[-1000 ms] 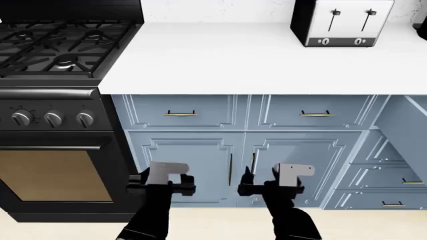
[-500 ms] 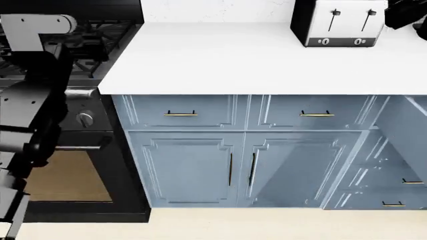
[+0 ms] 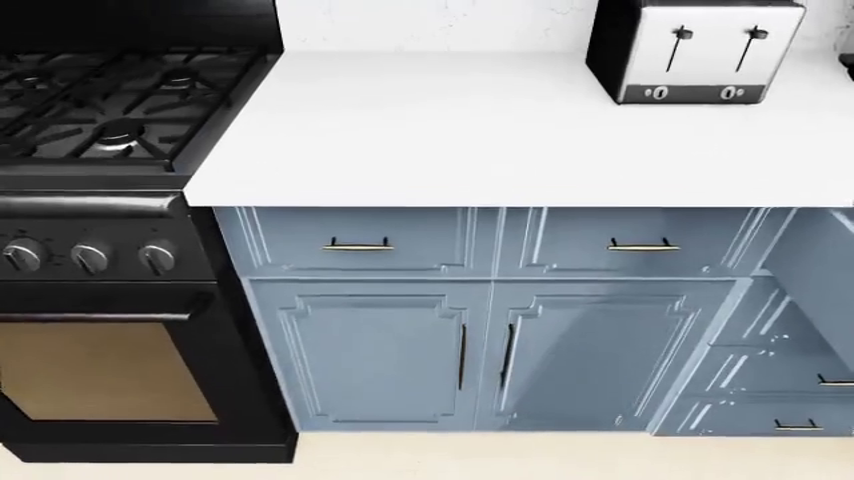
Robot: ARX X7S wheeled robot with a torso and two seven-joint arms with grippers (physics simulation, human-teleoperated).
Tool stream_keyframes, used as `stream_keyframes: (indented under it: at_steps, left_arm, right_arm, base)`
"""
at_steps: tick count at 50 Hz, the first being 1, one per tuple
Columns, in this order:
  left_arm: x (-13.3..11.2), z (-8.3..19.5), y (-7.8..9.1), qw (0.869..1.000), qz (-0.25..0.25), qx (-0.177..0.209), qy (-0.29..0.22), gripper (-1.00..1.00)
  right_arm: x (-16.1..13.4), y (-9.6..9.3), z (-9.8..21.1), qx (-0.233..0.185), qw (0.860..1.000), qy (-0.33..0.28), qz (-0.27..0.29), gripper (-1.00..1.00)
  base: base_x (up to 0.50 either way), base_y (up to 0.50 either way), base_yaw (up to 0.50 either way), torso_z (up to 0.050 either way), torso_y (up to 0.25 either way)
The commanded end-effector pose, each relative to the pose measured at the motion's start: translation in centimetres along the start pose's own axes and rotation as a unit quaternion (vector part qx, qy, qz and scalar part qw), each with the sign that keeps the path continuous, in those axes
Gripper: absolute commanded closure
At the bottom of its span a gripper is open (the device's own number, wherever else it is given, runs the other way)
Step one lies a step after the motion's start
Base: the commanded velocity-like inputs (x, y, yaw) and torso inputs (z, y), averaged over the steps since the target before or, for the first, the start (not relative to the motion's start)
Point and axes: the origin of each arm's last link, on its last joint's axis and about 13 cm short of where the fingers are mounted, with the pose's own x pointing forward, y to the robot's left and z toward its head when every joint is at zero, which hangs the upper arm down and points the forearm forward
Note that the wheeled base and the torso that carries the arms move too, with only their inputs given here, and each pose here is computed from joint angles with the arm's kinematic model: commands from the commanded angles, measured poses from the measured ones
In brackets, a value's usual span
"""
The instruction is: Pick and place the shaker into the drawer. Then close the cabinet.
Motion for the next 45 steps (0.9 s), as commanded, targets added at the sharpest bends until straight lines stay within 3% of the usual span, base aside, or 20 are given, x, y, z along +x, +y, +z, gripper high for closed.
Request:
stream_keyframes:
  at_steps: [1,45]
  left_arm:
    - [1.8,6.2,-0.8,0.996,-0.003,-0.035,-0.085,-1.0]
    - [0.0,4.2,-2.0,0.997,-0.029,-0.048,-0.059,-1.0]
  right_arm:
    - [0.6,-1.5,3.6,-0.036,0.999,-0.027,0.005,-1.0]
    - [0.4,-1.3,4.8,-0.061,0.997,-0.044,0.017,-1.0]
  base:
    - [0.5,0.0,0.0,0.0,0.0]
    - [0.5,0.0,0.0,0.0,0.0]
